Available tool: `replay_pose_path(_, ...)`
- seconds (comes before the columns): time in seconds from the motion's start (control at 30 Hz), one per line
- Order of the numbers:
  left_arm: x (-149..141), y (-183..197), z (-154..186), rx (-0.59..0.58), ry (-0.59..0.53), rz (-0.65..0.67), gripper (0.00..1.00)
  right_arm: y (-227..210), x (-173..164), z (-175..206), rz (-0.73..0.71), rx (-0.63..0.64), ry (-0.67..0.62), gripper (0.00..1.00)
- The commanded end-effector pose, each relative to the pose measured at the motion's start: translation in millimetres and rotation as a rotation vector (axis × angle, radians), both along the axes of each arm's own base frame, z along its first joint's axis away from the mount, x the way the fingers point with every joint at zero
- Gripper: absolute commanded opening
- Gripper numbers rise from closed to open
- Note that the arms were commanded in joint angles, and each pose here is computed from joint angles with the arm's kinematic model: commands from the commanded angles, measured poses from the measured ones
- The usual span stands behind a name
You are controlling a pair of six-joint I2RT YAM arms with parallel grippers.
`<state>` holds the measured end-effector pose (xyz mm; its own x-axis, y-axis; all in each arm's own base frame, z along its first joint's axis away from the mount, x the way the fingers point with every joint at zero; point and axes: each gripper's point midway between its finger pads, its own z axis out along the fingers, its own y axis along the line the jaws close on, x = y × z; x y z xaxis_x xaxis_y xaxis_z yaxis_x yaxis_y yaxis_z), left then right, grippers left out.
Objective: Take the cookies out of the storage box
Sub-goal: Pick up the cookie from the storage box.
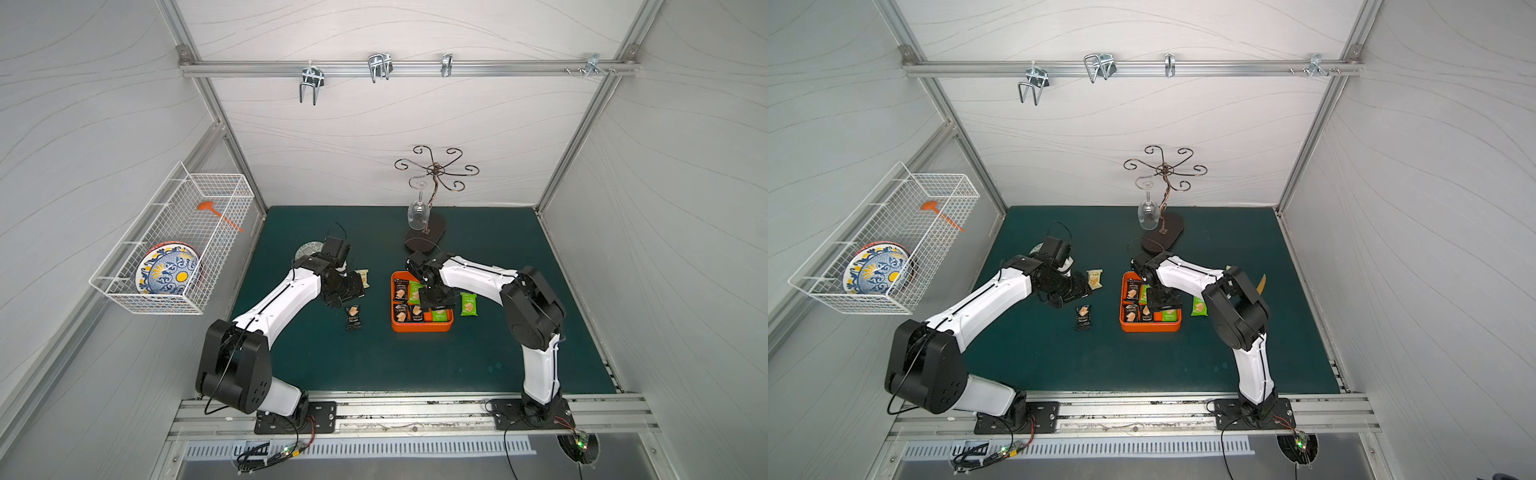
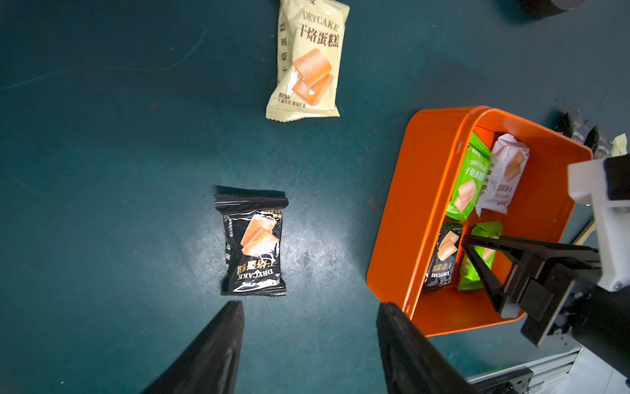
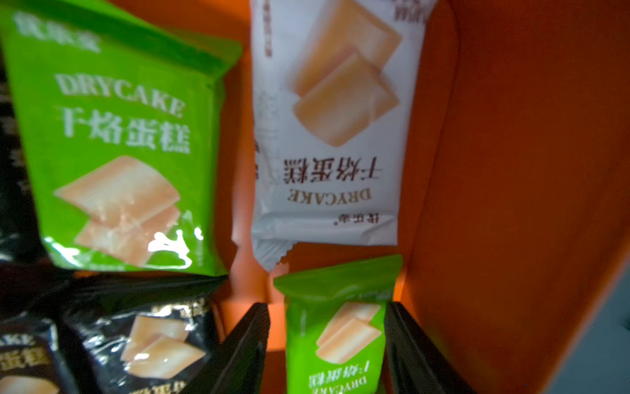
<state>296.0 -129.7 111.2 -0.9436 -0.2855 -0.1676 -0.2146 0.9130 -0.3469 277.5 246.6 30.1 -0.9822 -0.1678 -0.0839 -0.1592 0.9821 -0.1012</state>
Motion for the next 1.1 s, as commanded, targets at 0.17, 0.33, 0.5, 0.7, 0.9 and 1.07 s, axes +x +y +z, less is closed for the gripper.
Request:
replay_pose_path(0.17, 5, -1, 11, -0.024, -0.041, -0.005, 0.67, 16, -2, -7, -0.003, 0.064, 0.027, 0.58)
replay_pose_path(0.33, 5, 0, 10, -0.024, -0.04, -0.002, 0.67, 21, 3, 6, 0.014, 0.087, 0.001, 0.58)
replay_pose_path(0.5, 5, 0, 9, -0.025, -0.038, -0.002, 0.67, 15, 4, 25, 0.01, 0.077, -0.03, 0.64)
replay_pose_path(0.7, 4, -2, 8, -0.037, -0.032, -0.002, 0.67, 5, -3, 26, 0.009, 0.048, -0.021, 0.64)
replay_pose_path(0.9, 5, -1, 9, -0.033, -0.033, -0.001, 0.67, 0, -7, 12, 0.009, 0.024, 0.004, 0.64)
replay_pose_path(1.07, 5, -1, 11, -0.032, -0.035, -0.002, 0.67, 2, -5, 2, 0.015, 0.019, 0.022, 0.64)
